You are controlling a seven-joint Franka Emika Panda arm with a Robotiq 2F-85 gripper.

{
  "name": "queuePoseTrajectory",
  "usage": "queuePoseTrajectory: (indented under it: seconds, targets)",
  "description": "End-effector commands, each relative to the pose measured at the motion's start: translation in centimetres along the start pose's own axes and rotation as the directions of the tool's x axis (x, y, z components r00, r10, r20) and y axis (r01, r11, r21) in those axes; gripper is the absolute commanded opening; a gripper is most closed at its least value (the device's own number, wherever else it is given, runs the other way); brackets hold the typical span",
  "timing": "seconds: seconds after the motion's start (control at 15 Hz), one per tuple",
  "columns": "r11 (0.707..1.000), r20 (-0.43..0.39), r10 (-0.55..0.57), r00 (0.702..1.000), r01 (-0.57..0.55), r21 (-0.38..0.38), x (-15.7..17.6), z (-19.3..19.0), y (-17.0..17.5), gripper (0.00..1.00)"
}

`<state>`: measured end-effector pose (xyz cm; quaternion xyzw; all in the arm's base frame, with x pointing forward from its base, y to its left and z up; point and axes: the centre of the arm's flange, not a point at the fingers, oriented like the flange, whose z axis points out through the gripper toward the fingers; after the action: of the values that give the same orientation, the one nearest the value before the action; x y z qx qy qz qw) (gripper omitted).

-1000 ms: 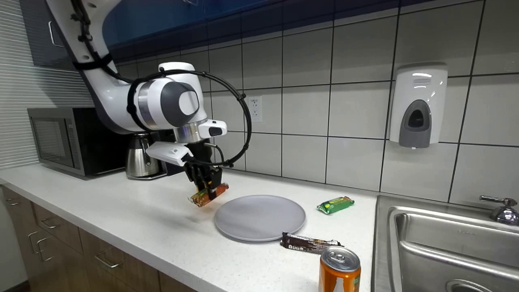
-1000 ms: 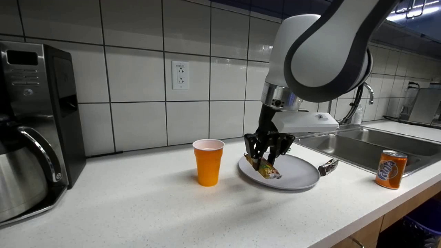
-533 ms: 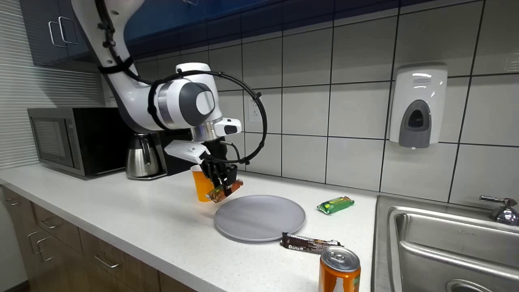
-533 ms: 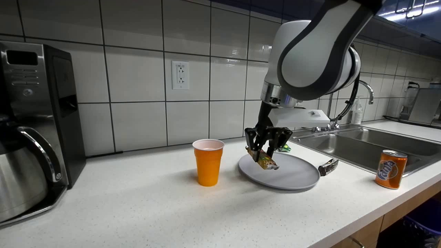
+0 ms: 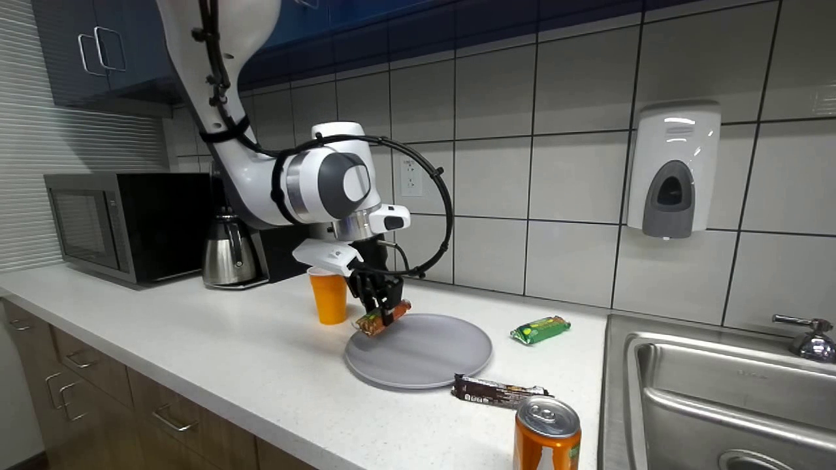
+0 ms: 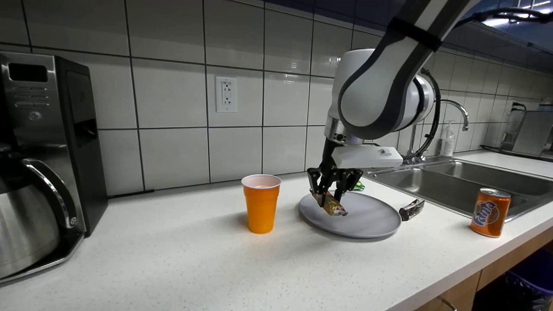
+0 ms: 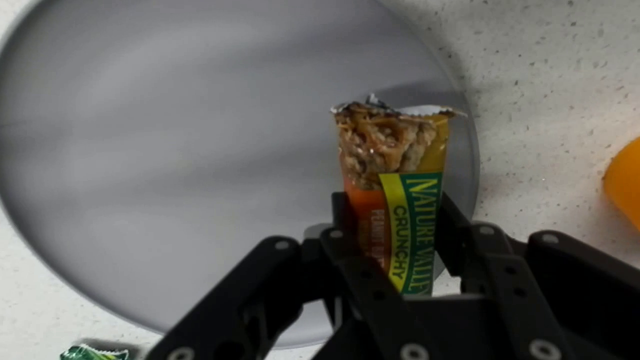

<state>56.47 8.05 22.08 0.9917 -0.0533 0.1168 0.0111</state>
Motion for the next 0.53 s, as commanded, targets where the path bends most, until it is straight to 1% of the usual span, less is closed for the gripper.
queuePoseTrajectory:
  seconds: [0.0, 0.33, 0.4, 0.47]
  targets:
    - [1.000, 0.024, -0.005, 1.000, 0.005, -0.012, 1.8, 1.0, 0.3, 0.17]
    - [1.000, 0.044, 0.000, 0.999, 0.001, -0.022, 1.9, 2.1, 0.5, 0.17]
    - [1.000, 0.046, 0.002, 0.999, 0.000, -0.022, 1.8, 2.1, 0.5, 0.24]
    - [1.000, 0.047, 0.005, 0.999, -0.004, -0.023, 1.8, 2.0, 0.5, 0.67]
